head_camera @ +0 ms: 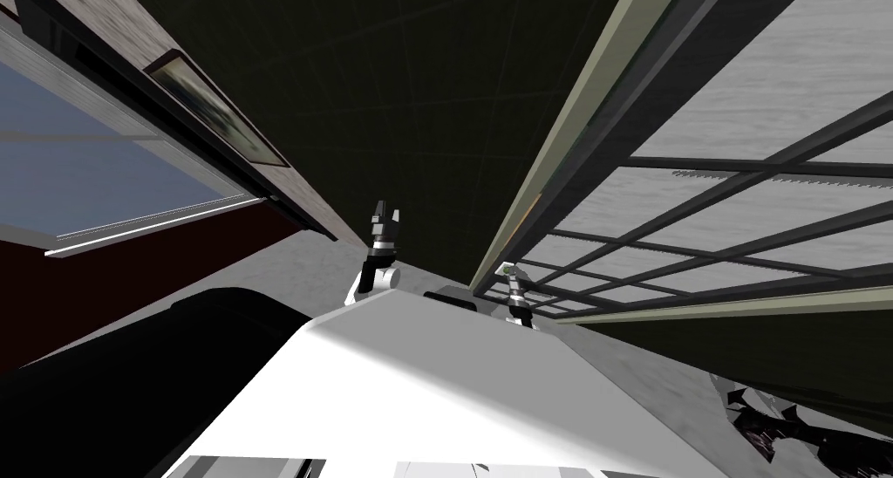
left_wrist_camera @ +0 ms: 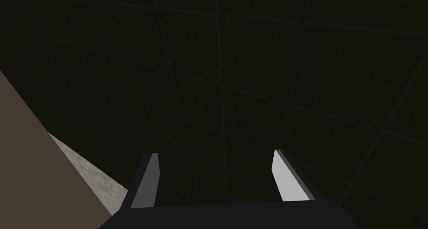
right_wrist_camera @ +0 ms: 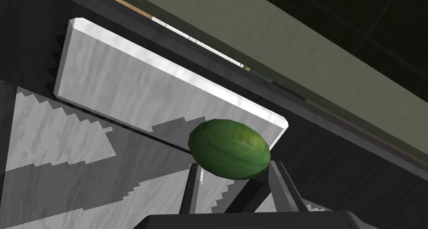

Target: Pull the door open

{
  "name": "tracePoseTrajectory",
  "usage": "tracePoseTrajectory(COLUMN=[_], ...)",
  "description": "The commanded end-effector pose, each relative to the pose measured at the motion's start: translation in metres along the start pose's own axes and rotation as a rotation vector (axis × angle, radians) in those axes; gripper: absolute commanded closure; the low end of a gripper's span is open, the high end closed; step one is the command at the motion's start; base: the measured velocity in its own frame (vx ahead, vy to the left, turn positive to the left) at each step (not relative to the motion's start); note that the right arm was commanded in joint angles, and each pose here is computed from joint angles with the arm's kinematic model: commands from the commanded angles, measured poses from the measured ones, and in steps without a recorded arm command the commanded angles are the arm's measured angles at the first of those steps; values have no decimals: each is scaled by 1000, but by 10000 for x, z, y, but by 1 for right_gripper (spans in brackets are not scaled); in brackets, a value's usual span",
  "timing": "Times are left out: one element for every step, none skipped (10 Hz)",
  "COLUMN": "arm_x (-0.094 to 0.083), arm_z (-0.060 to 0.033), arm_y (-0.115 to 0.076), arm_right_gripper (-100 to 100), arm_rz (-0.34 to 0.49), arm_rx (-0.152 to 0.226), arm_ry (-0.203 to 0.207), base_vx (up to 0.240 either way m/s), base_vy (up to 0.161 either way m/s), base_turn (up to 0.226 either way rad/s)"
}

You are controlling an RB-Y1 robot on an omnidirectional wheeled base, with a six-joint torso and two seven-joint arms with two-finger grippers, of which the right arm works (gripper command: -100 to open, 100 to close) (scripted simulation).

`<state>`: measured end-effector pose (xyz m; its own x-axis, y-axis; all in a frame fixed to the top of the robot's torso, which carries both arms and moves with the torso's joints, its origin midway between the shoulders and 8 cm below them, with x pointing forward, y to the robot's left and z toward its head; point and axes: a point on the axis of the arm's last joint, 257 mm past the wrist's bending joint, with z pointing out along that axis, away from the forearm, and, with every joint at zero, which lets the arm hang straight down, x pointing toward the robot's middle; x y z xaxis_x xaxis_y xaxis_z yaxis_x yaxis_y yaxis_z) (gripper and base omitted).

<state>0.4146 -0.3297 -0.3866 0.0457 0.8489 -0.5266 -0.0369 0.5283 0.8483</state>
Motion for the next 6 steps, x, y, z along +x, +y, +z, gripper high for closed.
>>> tracePoseTrajectory(arm_x=[-17,-24,-37,-50,-63,-80], arm_z=[1,2,3,4,4,5], arm_y=[-10,-14,-22,-30,-38,-48], arm_right_gripper=[100,100,100,100,100,100], arm_rz=[33,47,72,96,121,153], arm_rx=[3,5,7,9,11,14], arm_ry=[-6,-8,-13,-17,-22,-28], base_vx=[-19,-27,-25,-32,-48,-41], base_vy=[-24,-18,-5,-4,-7,-15], base_turn=[30,35,49,85,73,115])
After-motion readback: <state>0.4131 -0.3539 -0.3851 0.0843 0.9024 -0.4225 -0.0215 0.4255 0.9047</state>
